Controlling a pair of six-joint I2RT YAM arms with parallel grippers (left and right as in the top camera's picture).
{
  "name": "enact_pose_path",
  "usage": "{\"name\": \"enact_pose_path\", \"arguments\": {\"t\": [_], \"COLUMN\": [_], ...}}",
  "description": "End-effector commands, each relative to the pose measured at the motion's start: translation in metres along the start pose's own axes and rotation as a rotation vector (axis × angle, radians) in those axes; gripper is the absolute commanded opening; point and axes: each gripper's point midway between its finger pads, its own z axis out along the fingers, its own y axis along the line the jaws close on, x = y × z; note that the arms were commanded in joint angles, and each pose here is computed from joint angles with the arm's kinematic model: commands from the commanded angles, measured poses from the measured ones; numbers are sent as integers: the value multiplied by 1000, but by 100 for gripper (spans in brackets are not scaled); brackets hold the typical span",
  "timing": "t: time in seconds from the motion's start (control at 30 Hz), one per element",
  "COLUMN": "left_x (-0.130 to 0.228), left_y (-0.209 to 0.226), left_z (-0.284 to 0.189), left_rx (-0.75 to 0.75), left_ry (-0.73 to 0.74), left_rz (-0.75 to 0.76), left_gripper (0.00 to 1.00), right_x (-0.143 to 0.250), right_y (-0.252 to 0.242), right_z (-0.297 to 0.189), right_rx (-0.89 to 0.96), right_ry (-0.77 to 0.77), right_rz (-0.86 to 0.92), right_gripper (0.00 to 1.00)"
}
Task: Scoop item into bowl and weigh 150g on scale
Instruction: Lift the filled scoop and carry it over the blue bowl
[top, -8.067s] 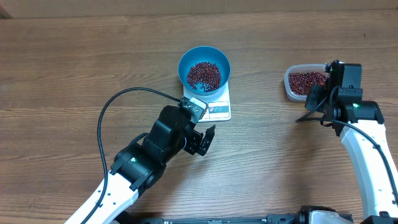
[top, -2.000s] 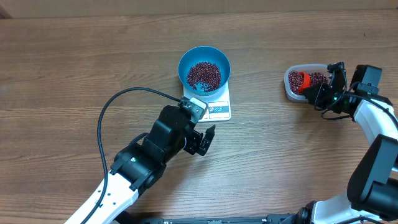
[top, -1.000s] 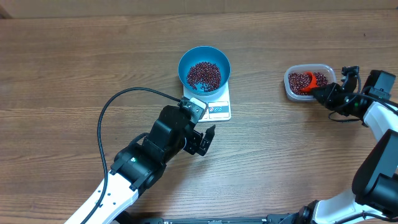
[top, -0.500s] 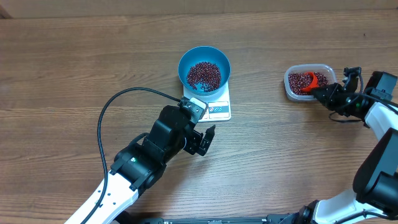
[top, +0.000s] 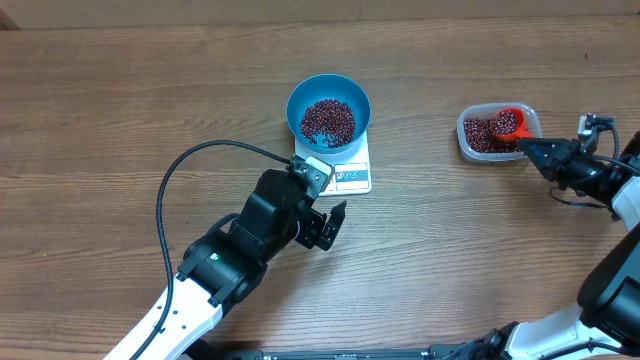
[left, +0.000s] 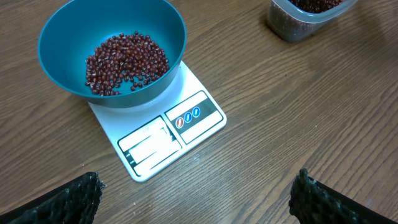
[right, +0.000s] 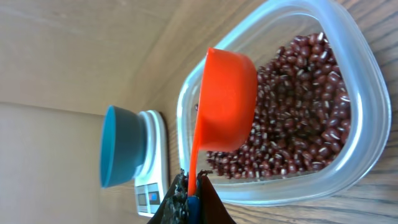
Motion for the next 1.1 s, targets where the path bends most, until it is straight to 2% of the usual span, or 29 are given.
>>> {"name": "enact_pose_path", "arguments": {"t": [0.0,0.57,1.07], "left_x": [-12,-19,-22], "left_y": [1,-1,-1], "left_z": [-3,-4,-4], "left_rx": [-1,5,9], "left_ry": [-29,-58,-68], "left_rz": [4,4,2], "left_gripper": [99,99,100], "right_x": [3,9,50], "right_y": [16,64,109], "right_z": [-2,-11,40], "right_rx": [-113,-390,-465], "right_ry": [7,45,233], "right_rz": [5,10,-56], "right_gripper": [4,4,4]}}
